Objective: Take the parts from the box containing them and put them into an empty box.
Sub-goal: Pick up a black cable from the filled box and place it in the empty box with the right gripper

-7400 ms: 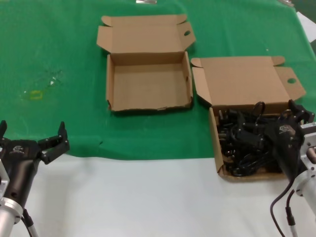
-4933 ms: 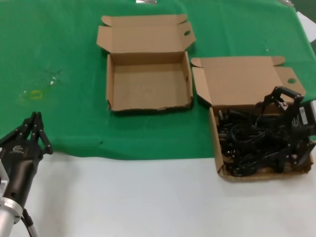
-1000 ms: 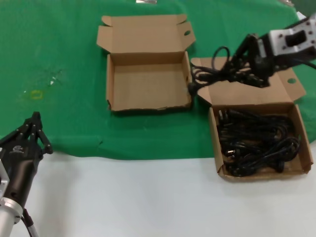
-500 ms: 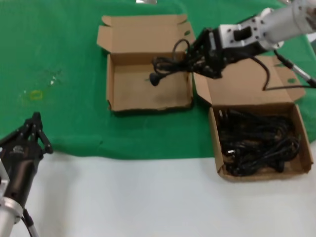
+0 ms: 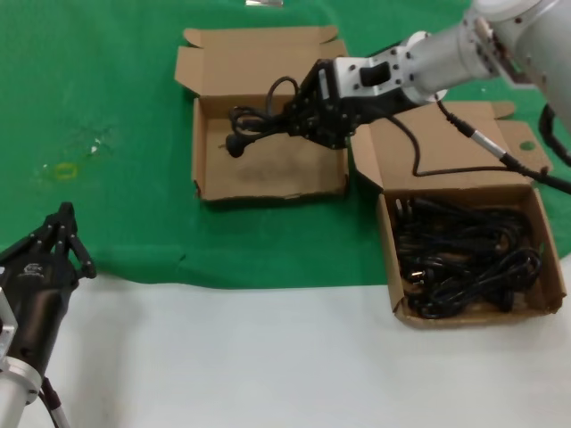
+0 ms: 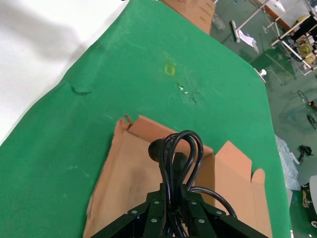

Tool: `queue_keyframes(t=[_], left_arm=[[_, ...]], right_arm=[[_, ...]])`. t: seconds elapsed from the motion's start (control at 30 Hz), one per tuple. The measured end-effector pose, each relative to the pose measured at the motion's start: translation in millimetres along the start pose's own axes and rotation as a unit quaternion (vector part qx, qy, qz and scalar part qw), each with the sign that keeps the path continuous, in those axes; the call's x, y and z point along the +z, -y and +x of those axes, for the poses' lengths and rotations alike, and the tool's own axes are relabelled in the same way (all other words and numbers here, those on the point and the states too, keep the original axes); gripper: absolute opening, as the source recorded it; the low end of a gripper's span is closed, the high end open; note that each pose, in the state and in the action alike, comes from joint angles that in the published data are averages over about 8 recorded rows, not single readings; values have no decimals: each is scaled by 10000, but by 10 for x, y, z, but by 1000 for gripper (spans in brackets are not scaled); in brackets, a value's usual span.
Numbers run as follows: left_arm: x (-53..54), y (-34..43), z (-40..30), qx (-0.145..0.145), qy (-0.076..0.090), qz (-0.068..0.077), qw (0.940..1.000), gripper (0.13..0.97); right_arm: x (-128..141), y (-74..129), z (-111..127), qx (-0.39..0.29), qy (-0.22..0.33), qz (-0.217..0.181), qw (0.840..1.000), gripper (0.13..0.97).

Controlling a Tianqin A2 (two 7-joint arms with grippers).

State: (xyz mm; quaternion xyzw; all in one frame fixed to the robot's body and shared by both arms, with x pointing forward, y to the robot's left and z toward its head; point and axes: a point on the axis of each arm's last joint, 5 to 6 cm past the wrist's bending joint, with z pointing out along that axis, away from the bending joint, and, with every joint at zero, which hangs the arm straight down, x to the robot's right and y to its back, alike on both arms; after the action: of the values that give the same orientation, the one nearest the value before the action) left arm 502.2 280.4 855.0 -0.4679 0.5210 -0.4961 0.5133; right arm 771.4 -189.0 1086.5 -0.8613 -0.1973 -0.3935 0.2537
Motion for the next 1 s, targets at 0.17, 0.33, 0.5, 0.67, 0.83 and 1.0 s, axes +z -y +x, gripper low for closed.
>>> queue_keyframes(t=[0.17,0.33,0.5,0.67,0.83,1.0], left_arm=[[0,0,0,0,0,0,10000,144],[0,0,0,0,0,0,10000,144],[0,0,0,0,0,0,10000,144],[0,0,0,0,0,0,10000,144],[0,0,0,0,0,0,10000,144],[0,0,0,0,0,0,10000,144]], right_arm=[[126,62,-43,44,-94,-45,9999,190],[219,97,-80,90,-273,-96,9995,190],[297,124,-120,118,-446,-114,9989,189],[372,138,-182,137,-546,-126,9983,189],[434,140,-248,151,-595,-134,9980,189],[480,142,-302,155,-619,-127,9979,189]])
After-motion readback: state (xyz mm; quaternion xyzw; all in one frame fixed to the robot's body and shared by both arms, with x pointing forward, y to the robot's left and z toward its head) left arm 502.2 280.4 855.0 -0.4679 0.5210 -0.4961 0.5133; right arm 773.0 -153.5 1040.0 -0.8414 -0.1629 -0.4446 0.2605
